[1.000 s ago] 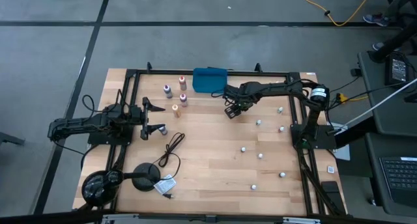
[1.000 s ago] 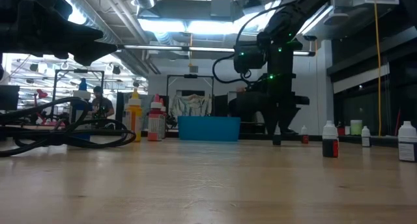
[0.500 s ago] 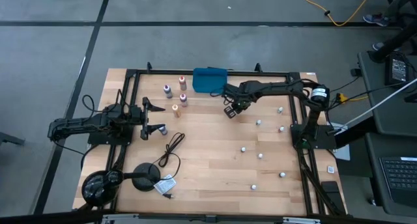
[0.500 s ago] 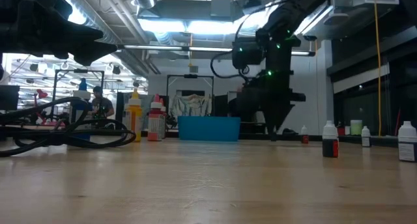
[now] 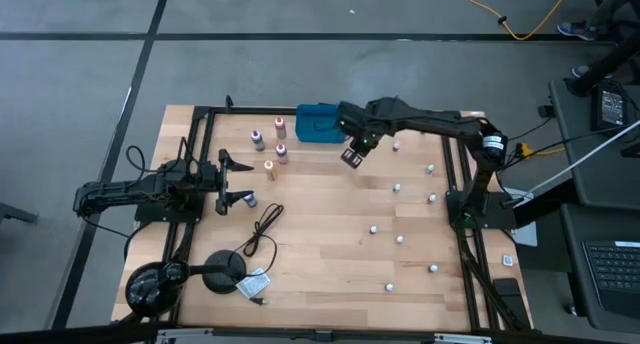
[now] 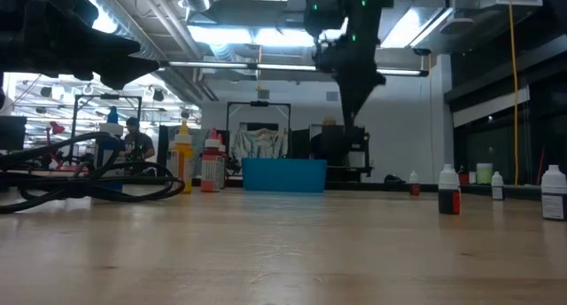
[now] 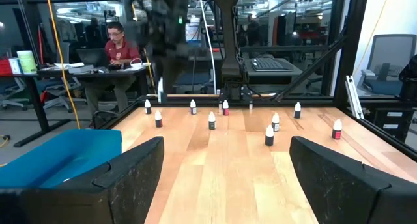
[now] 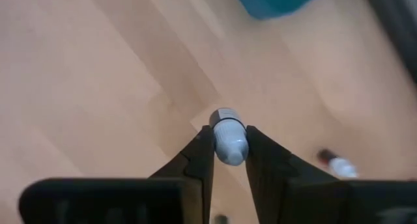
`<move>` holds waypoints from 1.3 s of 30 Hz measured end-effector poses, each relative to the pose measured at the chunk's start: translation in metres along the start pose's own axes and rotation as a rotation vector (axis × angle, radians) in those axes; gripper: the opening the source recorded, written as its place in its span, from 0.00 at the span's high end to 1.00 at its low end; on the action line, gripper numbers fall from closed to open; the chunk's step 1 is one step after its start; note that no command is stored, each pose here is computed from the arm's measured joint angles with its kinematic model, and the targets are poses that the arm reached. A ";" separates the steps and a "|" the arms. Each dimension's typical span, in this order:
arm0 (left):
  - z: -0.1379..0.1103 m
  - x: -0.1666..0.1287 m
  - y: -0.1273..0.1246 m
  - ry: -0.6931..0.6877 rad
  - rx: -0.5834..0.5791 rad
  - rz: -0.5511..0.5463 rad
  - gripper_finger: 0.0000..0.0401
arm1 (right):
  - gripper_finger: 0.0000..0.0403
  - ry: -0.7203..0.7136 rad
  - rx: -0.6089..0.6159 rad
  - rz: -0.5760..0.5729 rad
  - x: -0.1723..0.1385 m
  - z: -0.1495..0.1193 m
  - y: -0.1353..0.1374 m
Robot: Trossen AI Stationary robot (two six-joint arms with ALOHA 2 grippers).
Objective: Pick & Place food coloring
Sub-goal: Put the small black food coloring bottle into the blue container
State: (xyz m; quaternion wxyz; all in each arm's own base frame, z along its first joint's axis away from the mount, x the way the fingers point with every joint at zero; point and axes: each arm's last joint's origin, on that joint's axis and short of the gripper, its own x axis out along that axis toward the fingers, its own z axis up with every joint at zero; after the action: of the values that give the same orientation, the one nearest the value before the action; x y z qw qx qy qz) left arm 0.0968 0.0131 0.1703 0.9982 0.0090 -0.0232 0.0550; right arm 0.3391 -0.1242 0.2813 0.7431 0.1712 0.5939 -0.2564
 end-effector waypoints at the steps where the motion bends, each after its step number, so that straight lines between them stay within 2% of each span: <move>1: 0.000 0.000 0.000 0.000 0.000 0.000 0.18 | 0.81 -0.003 -0.024 0.001 -0.006 0.001 0.000; 6: 0.000 0.000 0.000 0.000 0.000 0.000 0.18 | 0.82 -0.037 -0.164 0.008 -0.031 0.007 -0.002; 16: 0.000 0.000 0.000 0.000 0.000 0.000 0.18 | 0.82 -0.101 -0.294 0.008 -0.047 0.030 -0.003; 25: 0.000 0.000 0.000 0.000 0.000 0.000 0.18 | 0.82 -0.112 -0.355 -0.007 -0.039 0.065 -0.006; 33: 0.000 0.000 0.000 0.000 0.000 0.000 0.18 | 0.82 -0.140 -0.375 -0.016 -0.016 0.095 -0.008; 39: 0.000 0.000 0.000 0.000 0.000 0.000 0.18 | 0.82 -0.133 -0.385 -0.042 0.003 0.102 -0.011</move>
State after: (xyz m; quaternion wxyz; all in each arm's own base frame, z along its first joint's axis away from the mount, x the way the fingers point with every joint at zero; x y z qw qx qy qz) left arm 0.0968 0.0131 0.1704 0.9982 0.0089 -0.0233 0.0550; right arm 0.4144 -0.1908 0.3032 0.7942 -0.0037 0.5851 -0.1640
